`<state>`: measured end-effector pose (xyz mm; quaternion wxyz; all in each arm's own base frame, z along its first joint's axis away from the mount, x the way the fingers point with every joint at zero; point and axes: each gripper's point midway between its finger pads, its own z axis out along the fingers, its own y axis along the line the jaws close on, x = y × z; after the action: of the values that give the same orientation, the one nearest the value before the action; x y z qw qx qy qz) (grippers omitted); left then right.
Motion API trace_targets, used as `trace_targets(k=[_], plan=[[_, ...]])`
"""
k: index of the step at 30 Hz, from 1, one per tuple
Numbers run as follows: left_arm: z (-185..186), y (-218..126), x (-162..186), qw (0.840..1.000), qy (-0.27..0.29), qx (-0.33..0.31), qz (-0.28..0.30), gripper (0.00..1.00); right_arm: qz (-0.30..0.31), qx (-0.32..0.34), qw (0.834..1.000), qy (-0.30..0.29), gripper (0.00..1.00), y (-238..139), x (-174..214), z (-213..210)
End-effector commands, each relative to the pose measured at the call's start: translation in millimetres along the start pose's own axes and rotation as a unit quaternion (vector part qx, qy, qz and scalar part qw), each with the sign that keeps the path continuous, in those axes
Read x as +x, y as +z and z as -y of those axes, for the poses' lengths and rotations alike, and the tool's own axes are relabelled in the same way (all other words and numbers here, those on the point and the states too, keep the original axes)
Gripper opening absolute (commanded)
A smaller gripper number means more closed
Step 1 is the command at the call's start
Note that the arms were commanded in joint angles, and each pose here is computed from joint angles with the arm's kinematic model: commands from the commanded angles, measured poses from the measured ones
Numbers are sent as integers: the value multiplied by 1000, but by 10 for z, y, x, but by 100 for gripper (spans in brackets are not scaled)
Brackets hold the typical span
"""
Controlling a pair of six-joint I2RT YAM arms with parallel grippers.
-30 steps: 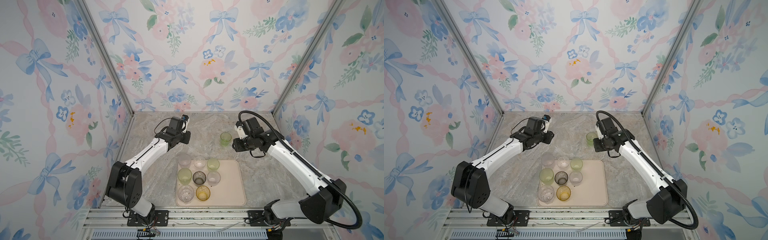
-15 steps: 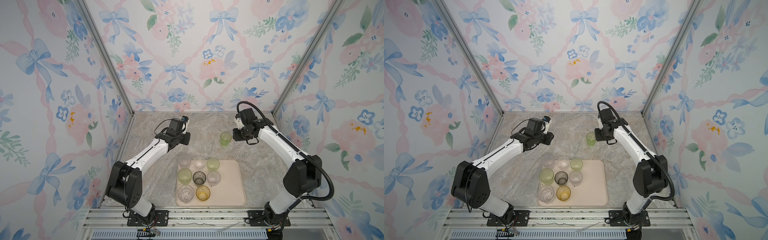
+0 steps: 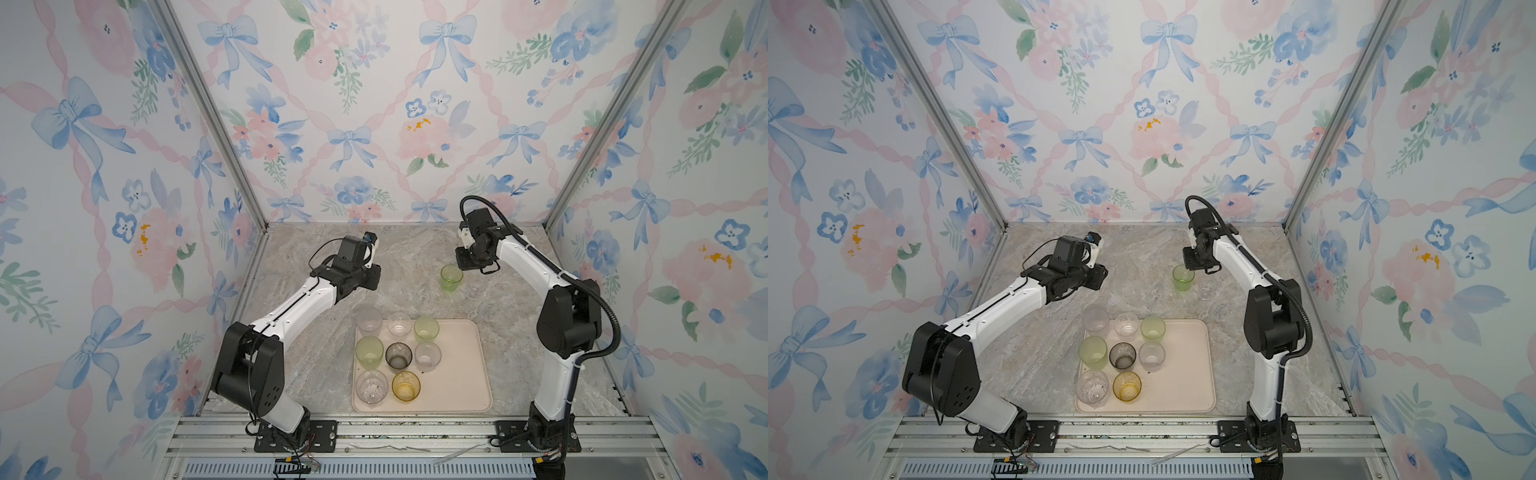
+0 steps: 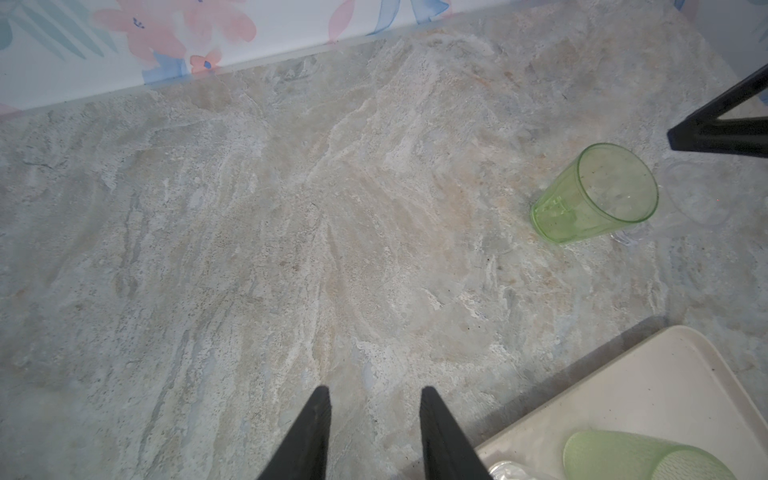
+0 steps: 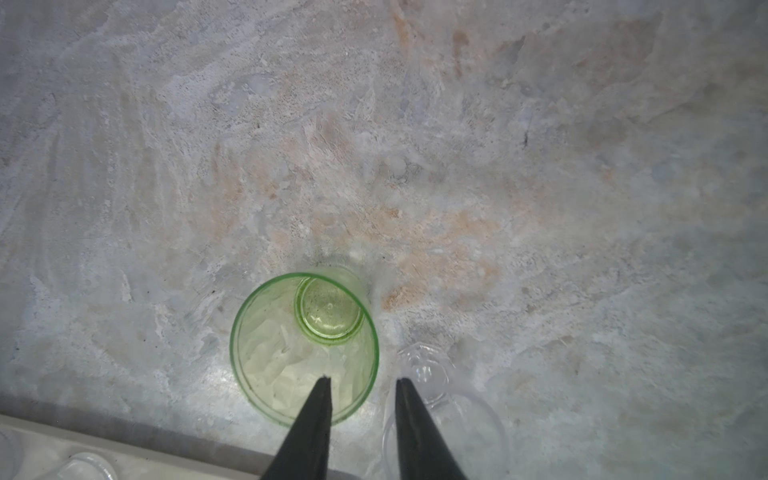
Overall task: Place the glasses into the tray
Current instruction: 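Lower the right gripper into the green glass and close it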
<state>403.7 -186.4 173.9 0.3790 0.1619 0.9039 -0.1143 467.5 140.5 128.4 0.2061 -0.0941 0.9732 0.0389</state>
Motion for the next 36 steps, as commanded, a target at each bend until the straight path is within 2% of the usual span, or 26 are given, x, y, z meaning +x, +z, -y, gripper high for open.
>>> trace_targets(k=[1,26,36], plan=[[-43,57,25,1000,2,-7,-3,39,-15,5,1000,-6,28,100,-17,60],[-89,152,10,1000,6,-11,-10,39,-62,-19,998,-15,20,425,101,-19],[-97,174,34,1000,6,-11,-14,39,-58,-19,998,-21,5,452,82,-74]])
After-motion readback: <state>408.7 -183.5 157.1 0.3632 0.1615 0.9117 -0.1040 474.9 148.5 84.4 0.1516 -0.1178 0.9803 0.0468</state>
